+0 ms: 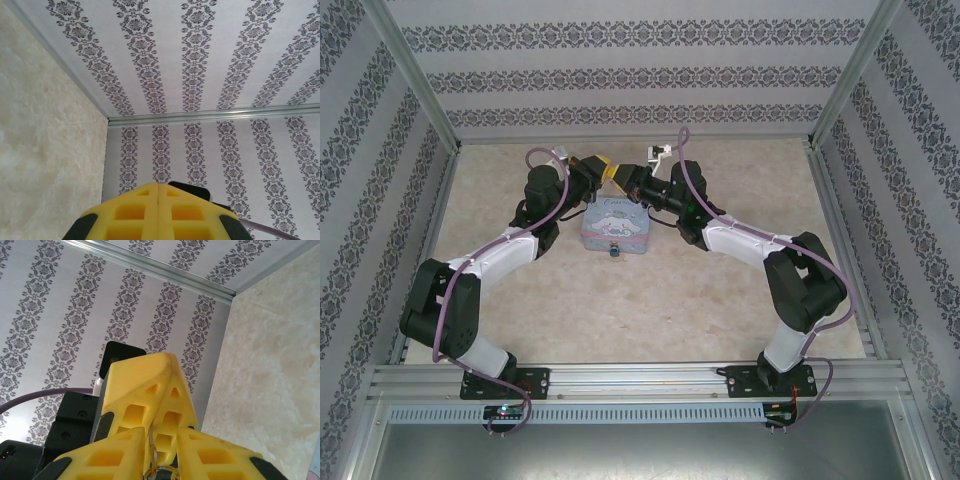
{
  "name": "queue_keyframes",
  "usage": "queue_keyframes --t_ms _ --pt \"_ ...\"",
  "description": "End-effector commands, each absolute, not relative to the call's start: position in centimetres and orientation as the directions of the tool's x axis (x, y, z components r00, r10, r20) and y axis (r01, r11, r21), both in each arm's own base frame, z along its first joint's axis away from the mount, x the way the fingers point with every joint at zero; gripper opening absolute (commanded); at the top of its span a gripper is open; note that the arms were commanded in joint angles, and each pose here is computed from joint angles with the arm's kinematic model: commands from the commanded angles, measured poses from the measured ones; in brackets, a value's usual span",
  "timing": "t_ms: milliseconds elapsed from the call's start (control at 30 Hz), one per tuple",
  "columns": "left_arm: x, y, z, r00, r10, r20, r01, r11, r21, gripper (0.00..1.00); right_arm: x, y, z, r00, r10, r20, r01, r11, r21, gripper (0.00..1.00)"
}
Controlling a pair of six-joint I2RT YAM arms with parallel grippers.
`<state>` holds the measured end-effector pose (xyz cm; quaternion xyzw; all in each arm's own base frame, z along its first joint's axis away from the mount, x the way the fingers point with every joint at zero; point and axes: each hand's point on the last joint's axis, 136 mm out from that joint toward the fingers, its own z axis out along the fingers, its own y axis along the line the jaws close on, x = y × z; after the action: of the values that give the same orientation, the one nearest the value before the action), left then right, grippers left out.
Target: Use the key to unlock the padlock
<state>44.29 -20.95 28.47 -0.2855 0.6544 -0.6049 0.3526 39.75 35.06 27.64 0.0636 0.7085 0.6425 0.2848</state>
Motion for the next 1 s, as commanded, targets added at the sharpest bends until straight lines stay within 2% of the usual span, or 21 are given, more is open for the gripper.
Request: queue_keyframes --t_ms 0,233,467,967 --pt "43.7 -20.9 29.6 -0.581 -0.804 -0.130 0.085 0.099 -0.991 0.00 39.3 35.7 28.8 -0.827 0.448 -0.341 -0.321 0.123 0.939 0.23" --pt "43.8 -20.9 29.5 -0.578 -0.805 -0.132 0.084 0.102 -0.991 0.00 38.9 35.6 28.4 -0.832 0.442 -0.336 -0.315 0.123 0.941 0.29" --pt "43.8 -20.9 29.5 -0.577 -0.806 -0.132 0.084 0.103 -0.991 0.00 38.8 35.9 28.2 -0.836 0.435 -0.335 -0.314 0.123 0.941 0.28" --pt "43.7 -20.7 29.6 -0.570 -0.810 -0.140 0.091 0.106 -0.990 0.00 38.9 35.2 26.9 -0.836 0.443 -0.323 -0.290 0.143 0.946 0.08"
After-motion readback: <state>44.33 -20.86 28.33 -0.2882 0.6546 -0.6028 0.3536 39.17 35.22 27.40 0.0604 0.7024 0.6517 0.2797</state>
